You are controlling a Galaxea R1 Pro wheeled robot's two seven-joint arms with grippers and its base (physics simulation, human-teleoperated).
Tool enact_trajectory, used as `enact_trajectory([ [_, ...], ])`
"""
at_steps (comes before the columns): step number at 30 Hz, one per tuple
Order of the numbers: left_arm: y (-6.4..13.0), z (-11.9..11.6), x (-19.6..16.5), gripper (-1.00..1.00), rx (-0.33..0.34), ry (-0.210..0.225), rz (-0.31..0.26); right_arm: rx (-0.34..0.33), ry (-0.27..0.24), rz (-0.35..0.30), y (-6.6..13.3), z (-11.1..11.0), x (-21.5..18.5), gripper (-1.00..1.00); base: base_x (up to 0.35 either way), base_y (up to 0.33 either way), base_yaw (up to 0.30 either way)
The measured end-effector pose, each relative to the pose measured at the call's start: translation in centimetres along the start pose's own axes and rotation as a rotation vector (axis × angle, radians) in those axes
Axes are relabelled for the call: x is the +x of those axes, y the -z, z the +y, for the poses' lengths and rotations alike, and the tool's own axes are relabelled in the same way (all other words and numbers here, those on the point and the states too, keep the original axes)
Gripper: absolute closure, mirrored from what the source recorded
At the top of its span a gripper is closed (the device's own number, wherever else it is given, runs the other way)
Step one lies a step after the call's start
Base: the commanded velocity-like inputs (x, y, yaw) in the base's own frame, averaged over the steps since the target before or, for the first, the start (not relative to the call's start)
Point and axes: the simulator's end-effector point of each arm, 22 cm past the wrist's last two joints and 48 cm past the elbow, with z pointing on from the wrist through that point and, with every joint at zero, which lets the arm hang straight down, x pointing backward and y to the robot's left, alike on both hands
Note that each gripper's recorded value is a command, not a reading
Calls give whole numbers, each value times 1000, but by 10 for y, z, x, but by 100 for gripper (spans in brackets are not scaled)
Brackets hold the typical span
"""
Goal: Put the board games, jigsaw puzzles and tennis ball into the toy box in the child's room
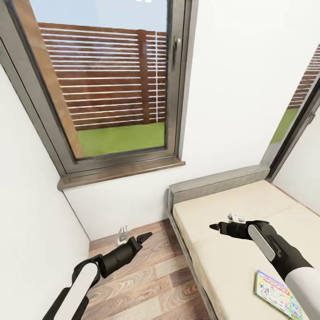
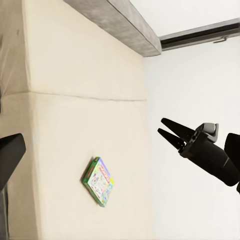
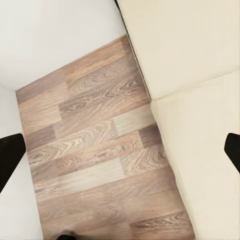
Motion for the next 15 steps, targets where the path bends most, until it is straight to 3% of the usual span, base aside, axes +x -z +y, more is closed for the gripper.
enact_trajectory([
  [15, 0, 0, 0, -100, 1, 0, -1, -1, 0, 0, 0, 1, 0, -100, -22, 37, -16],
])
